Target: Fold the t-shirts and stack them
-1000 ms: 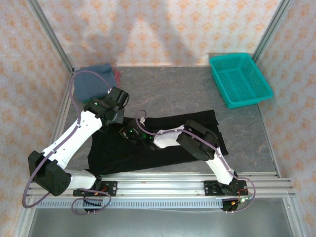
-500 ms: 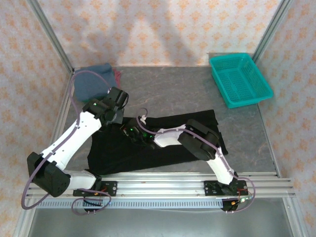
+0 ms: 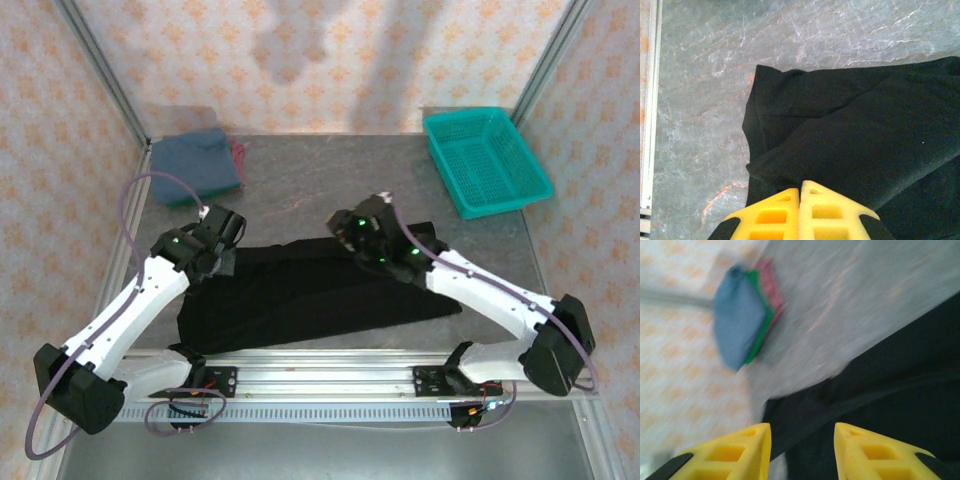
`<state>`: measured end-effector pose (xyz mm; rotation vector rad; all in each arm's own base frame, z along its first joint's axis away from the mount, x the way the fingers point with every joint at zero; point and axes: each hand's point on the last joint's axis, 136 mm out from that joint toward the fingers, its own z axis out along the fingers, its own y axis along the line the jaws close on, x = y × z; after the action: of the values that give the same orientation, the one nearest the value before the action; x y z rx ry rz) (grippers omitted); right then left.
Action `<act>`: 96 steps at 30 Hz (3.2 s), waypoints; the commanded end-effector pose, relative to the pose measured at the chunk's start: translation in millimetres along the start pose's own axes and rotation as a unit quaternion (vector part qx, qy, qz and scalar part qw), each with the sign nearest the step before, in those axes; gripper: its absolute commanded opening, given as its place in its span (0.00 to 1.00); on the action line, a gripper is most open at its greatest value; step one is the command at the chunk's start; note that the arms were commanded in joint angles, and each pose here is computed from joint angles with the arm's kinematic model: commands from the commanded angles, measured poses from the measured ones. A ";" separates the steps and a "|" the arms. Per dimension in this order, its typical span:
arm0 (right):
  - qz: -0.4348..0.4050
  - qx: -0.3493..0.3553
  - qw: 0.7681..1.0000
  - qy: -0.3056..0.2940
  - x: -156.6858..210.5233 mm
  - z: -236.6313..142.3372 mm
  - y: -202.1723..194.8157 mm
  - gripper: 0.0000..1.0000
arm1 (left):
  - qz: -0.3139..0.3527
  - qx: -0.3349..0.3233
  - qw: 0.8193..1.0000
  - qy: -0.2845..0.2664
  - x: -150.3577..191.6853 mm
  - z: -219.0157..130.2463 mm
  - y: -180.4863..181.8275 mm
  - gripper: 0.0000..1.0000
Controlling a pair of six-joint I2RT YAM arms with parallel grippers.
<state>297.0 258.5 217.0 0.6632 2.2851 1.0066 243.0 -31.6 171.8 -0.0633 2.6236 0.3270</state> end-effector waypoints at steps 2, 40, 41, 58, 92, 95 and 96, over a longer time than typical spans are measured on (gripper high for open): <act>-0.020 0.125 0.992 -0.014 -34.0 -11.4 -82.3 0.40 | -0.024 -0.027 0.999 0.025 14.6 12.0 5.3 0.00; 0.027 0.300 0.953 0.040 -90.3 27.4 -223.2 0.37 | -0.108 -0.221 0.969 0.001 41.5 -8.3 44.6 0.72; 0.025 0.299 0.953 0.040 -90.0 25.3 -222.2 0.37 | -0.131 -0.207 0.969 -0.016 39.9 -16.3 49.6 0.72; -0.065 0.209 0.968 0.123 -78.3 16.8 -169.0 0.46 | -0.127 0.075 0.988 0.049 -0.7 37.5 -65.7 0.74; -0.064 0.204 0.966 0.142 -37.2 -20.5 -179.1 0.48 | -0.044 0.070 0.986 0.147 -20.6 133.1 -85.4 0.41; -0.061 0.205 0.966 0.142 -36.4 -20.7 -180.5 0.48 | -0.037 0.065 0.985 0.153 -15.3 136.9 -83.9 0.39; -0.060 0.206 0.966 0.142 -36.1 -21.1 -181.5 0.48 | -0.036 0.066 0.985 0.155 -13.7 137.9 -84.6 0.37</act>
<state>278.0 121.7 100.4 0.5383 2.7835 0.6336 333.2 -93.3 50.4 -0.1970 2.9171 0.0473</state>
